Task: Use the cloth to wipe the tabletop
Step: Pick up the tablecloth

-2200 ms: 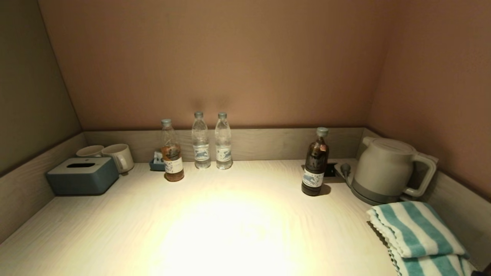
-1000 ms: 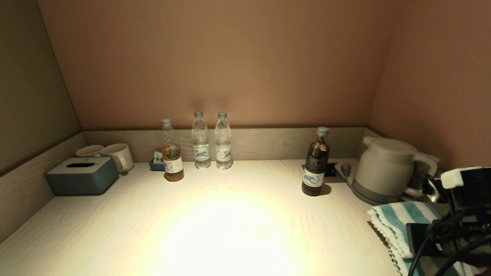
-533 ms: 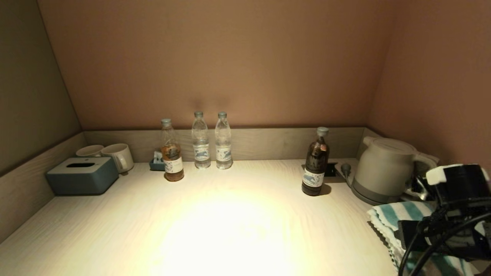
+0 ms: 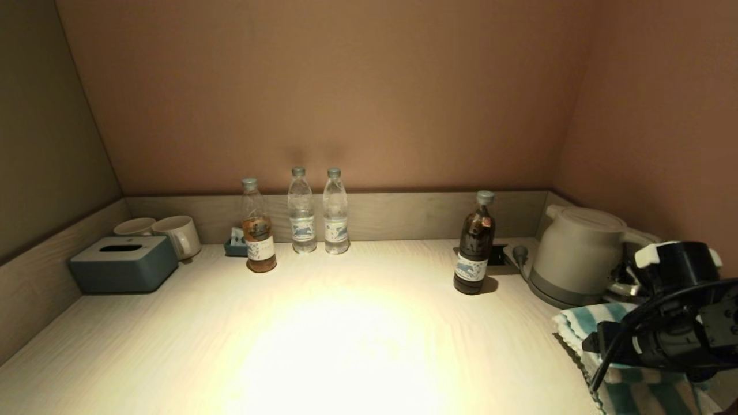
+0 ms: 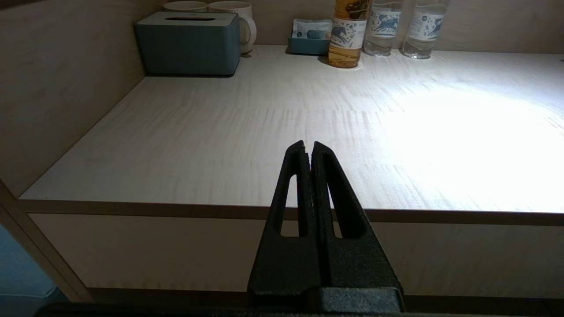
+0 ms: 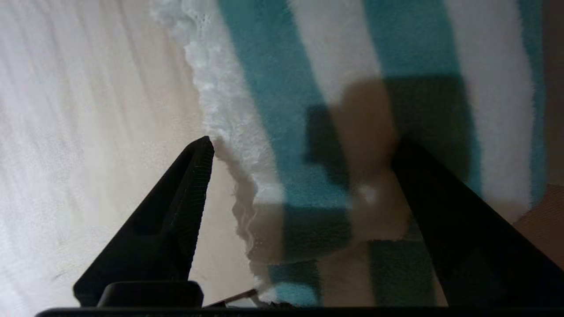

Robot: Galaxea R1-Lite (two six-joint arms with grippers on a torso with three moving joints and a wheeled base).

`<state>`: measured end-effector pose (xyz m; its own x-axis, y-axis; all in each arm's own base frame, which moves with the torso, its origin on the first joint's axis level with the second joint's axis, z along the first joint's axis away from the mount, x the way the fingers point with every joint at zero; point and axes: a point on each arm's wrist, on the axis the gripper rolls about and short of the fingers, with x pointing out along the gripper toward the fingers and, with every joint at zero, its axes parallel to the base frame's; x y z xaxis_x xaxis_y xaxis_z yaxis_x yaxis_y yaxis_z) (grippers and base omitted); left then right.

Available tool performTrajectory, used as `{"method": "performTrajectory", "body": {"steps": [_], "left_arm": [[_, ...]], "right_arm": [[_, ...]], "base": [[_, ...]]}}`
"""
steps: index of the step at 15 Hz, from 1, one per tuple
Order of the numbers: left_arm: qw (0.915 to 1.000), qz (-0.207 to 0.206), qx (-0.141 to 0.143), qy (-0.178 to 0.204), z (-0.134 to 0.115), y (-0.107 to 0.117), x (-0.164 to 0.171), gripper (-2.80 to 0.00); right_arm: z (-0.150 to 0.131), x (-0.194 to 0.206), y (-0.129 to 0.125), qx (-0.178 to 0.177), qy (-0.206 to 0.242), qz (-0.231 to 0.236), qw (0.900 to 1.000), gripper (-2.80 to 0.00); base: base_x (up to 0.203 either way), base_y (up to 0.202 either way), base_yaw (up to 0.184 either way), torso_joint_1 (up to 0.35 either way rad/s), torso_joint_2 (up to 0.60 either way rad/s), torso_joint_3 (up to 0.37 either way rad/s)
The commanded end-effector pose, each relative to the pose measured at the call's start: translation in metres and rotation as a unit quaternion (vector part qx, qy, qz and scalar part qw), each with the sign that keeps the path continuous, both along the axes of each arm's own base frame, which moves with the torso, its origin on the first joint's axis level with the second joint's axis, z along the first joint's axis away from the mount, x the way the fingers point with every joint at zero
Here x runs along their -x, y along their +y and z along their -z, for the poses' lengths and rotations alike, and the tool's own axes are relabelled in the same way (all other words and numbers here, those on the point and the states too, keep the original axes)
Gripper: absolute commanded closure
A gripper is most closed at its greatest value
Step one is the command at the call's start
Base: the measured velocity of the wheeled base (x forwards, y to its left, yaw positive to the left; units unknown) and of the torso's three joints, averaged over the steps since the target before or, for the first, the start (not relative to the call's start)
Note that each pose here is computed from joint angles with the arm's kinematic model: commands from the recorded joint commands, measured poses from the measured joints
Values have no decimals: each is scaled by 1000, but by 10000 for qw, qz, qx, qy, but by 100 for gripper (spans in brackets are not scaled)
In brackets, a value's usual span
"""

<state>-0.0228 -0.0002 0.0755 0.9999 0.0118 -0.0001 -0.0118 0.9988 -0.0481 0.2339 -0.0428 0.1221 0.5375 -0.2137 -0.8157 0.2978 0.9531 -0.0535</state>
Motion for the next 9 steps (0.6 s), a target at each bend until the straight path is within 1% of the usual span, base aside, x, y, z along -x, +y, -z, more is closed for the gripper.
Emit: {"method": "performTrajectory", "body": {"steps": [1,4,6,7,9], "left_arm": [[10000,-2,5,7,0,0,0,0],[10000,-2,5,7,0,0,0,0],[10000,-2,5,7,0,0,0,0],[10000,-2,5,7,0,0,0,0],[10000,-2,5,7,0,0,0,0]], "right_arm": [[-6,3,-4,-86,-134,21,9999,-280],[-11,10,-2,-93,-243,-39,9997,-280],[-34,30,5,-57,-737,-193,9971,-280],[-42,38,8,-49,-911,-257,9955,-280],[-46,43,10,-61,-995,-308,9945,-280]], "base": [[0,0,0,0,0,0],[0,0,0,0,0,0],[0,0,0,0,0,0],[0,0,0,0,0,0],[0,0,0,0,0,0]]}}
